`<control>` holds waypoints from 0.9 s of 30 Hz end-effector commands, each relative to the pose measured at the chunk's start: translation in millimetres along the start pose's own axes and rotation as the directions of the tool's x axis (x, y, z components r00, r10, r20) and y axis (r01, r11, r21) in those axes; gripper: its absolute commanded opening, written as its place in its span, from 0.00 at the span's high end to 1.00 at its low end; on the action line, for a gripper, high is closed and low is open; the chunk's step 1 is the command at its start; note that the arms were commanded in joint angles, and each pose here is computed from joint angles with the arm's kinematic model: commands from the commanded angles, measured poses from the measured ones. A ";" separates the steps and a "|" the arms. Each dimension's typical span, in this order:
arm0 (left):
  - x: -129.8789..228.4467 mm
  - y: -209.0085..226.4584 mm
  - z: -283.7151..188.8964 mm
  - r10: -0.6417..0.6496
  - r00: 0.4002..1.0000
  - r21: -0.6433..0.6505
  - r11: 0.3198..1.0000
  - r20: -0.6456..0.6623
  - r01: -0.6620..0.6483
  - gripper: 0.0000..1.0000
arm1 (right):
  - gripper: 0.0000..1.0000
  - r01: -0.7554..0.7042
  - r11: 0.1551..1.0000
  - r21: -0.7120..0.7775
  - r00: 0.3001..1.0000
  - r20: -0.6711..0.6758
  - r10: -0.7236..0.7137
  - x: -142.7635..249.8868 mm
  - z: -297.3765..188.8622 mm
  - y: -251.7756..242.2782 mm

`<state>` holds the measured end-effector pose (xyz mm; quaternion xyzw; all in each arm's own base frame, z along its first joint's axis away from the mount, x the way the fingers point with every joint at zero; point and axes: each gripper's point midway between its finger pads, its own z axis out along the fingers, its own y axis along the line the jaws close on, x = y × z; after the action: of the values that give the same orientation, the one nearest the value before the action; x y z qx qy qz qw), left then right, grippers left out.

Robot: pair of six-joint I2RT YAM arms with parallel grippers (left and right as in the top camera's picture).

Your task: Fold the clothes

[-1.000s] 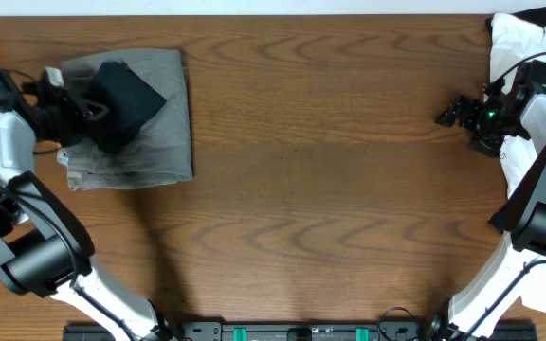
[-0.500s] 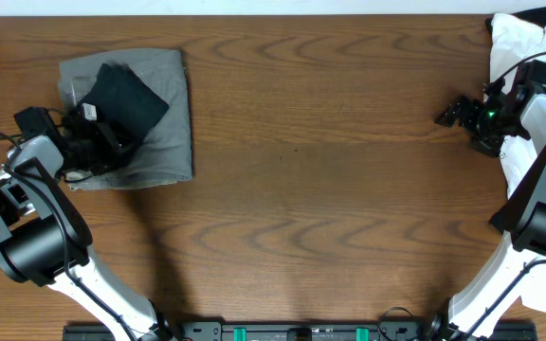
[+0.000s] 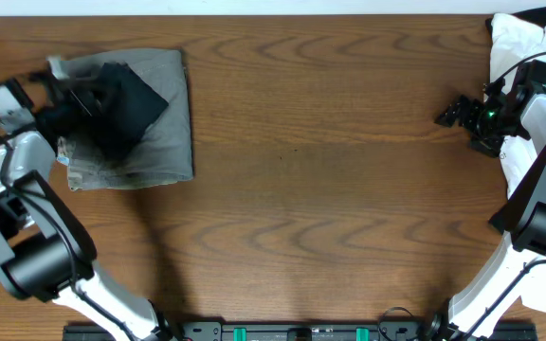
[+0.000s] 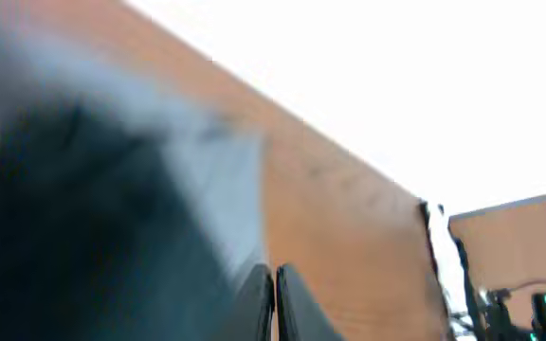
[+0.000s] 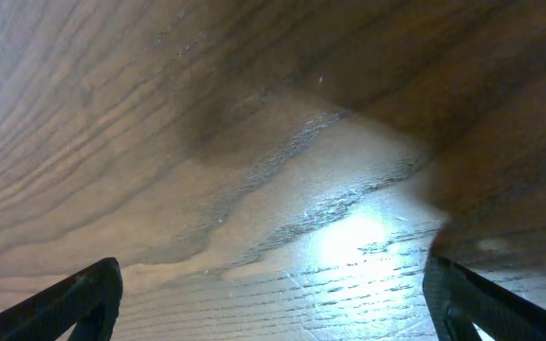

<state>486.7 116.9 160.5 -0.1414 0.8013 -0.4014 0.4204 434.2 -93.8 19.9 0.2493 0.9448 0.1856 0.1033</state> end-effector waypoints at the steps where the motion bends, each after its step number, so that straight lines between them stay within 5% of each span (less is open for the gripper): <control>1: -16.0 -8.8 0.2 -0.083 0.995 -0.014 0.996 0.045 0.084 0.94 | 0.01 0.006 1.000 -0.002 1.000 0.010 -0.006 -3.9 -2.5 0.7; 10: 0.9 62.2 25.1 -0.134 0.987 -0.231 0.961 0.085 0.151 0.94 | 0.01 0.005 1.000 -0.002 1.000 0.010 -0.005 -4.0 -2.5 0.6; 20: 34.6 140.1 63.8 -0.143 0.985 -0.227 0.960 0.099 0.162 0.87 | 0.01 0.006 1.000 -0.002 1.000 0.010 -0.006 -3.9 -2.5 0.7; 27: -24.0 75.5 54.5 -0.060 0.975 -0.029 0.997 0.216 0.068 0.87 | 0.01 0.006 1.000 -0.002 1.000 0.010 -0.006 -3.9 -2.5 0.7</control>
<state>548.1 152.3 68.3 -0.2184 0.7776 -0.3546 0.4710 434.2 -93.8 19.9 0.2493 0.9448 0.1856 0.1033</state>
